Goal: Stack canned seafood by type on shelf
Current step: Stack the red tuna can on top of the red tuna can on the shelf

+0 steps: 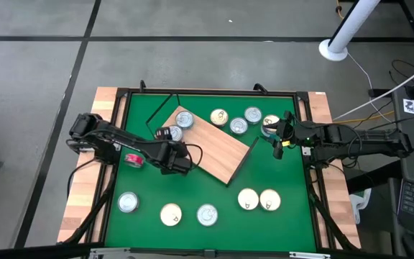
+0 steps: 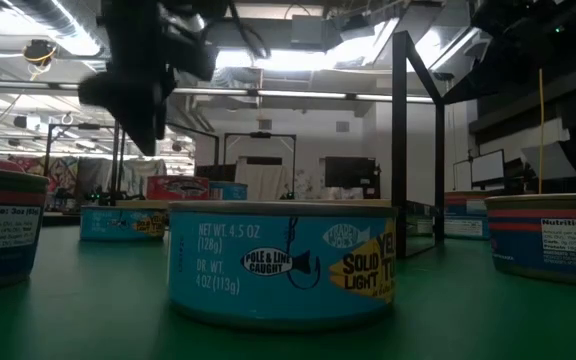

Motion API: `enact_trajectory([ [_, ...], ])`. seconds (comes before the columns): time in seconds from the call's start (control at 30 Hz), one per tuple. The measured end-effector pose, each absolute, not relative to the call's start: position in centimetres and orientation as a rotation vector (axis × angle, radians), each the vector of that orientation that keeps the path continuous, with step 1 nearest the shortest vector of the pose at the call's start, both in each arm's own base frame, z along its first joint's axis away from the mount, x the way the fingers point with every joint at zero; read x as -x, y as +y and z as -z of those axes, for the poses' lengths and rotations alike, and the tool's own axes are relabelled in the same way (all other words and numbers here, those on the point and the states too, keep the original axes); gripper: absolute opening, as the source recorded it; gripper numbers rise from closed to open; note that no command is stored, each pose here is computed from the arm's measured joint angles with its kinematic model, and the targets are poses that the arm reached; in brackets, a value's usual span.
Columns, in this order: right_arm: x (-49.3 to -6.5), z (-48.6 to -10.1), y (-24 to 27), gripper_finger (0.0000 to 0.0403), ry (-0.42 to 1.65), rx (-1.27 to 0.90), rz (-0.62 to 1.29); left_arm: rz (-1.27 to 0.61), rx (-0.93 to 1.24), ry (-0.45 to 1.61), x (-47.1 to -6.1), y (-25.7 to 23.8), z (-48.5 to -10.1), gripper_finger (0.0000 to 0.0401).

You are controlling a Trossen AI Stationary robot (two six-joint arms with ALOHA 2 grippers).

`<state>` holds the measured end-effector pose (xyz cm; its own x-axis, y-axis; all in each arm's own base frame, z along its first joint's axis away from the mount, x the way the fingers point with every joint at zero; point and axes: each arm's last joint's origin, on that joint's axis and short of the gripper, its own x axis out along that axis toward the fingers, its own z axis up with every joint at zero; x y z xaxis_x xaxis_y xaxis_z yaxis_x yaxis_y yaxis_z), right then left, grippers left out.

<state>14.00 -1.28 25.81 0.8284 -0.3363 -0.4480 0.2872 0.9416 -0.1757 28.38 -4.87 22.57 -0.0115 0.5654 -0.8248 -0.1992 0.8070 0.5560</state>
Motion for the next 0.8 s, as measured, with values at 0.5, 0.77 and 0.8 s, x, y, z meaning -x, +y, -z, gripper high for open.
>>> enact_trajectory([
  [0.5, -14.0, -25.8, -1.3, 0.0211, 0.494, 0.102, 0.332, -0.608, 0.182, 1.691, -26.7, -8.1, -24.3, 0.0241],
  [0.77, -14.0, -25.8, -1.3, 0.0211, 0.494, 0.102, 0.331, -0.928, 0.667, 1.706, -26.2, -8.9, -24.3, 0.0241],
  [0.8, -14.0, -25.8, -1.3, 0.0211, 0.494, 0.103, 0.331, -0.969, 0.715, 1.7, -26.2, -8.9, -24.3, 0.0241],
])
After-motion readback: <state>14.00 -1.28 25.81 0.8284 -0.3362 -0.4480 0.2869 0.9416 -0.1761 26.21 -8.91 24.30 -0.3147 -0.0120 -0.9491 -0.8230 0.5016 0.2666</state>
